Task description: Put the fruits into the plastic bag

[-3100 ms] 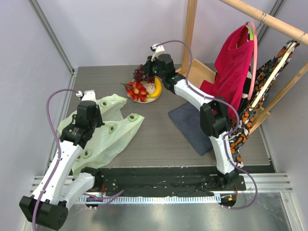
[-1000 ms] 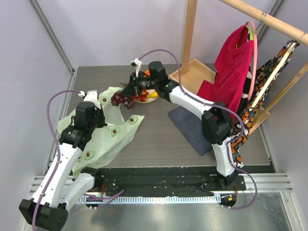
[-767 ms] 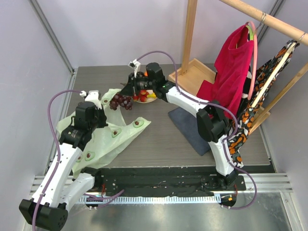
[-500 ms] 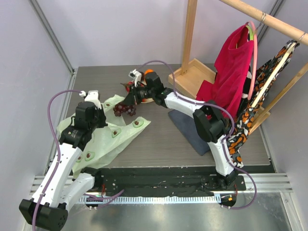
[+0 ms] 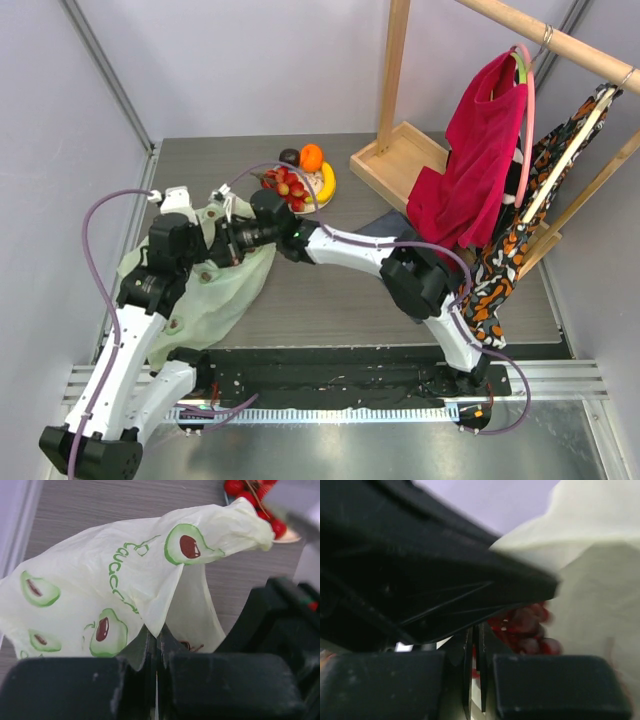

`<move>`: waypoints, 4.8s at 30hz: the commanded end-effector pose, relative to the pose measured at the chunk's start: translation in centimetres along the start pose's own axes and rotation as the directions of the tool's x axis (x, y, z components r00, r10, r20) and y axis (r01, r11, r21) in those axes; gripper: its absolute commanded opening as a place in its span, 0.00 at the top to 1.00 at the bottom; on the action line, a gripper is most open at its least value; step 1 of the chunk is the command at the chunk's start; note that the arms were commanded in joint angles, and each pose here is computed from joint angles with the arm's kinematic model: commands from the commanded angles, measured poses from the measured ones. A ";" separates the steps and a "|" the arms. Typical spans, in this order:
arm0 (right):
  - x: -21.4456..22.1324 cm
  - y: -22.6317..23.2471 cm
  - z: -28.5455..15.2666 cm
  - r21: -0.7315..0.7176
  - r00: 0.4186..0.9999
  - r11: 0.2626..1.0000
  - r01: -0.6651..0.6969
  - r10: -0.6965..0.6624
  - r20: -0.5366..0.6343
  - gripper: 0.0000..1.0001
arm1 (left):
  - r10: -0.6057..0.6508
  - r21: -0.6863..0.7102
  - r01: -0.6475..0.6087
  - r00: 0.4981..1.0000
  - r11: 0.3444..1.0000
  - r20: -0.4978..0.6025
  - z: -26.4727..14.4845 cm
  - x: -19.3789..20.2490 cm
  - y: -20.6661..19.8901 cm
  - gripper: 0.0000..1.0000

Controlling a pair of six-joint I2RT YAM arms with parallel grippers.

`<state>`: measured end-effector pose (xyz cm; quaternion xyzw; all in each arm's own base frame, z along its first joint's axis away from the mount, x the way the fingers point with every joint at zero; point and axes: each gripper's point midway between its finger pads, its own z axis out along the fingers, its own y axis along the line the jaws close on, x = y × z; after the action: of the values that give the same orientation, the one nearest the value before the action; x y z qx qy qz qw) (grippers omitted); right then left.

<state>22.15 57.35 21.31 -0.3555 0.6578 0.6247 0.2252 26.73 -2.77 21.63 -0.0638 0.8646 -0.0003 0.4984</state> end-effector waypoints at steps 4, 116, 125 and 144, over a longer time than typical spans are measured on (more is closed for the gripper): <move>1.1 -0.5 3.5 -0.222 0.992 0.967 -0.125 0.125 -0.014 0.99 | -0.029 0.019 0.029 1.000 0.999 0.010 0.1 -0.4 -0.4 1.00; -14.5 1.7 -11.1 0.326 0.953 0.937 0.123 -0.203 0.225 0.99 | -0.133 -0.151 0.185 0.943 0.971 0.304 -4.4 -4.5 4.6 1.00; -15.3 2.9 -11.8 0.329 0.938 0.930 0.166 -0.252 0.237 0.79 | -0.139 -0.182 0.217 0.920 0.959 0.366 -5.6 -4.9 5.9 1.00; -16.2 1.3 -23.4 0.574 0.881 0.810 0.118 -0.352 0.315 0.24 | -0.095 -0.237 0.201 0.914 0.951 0.394 -6.5 -5.0 7.1 1.00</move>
<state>33.35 40.73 34.19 -0.2515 0.7106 0.4667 0.4626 22.66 3.93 27.39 -0.1844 0.7591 0.0893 0.6179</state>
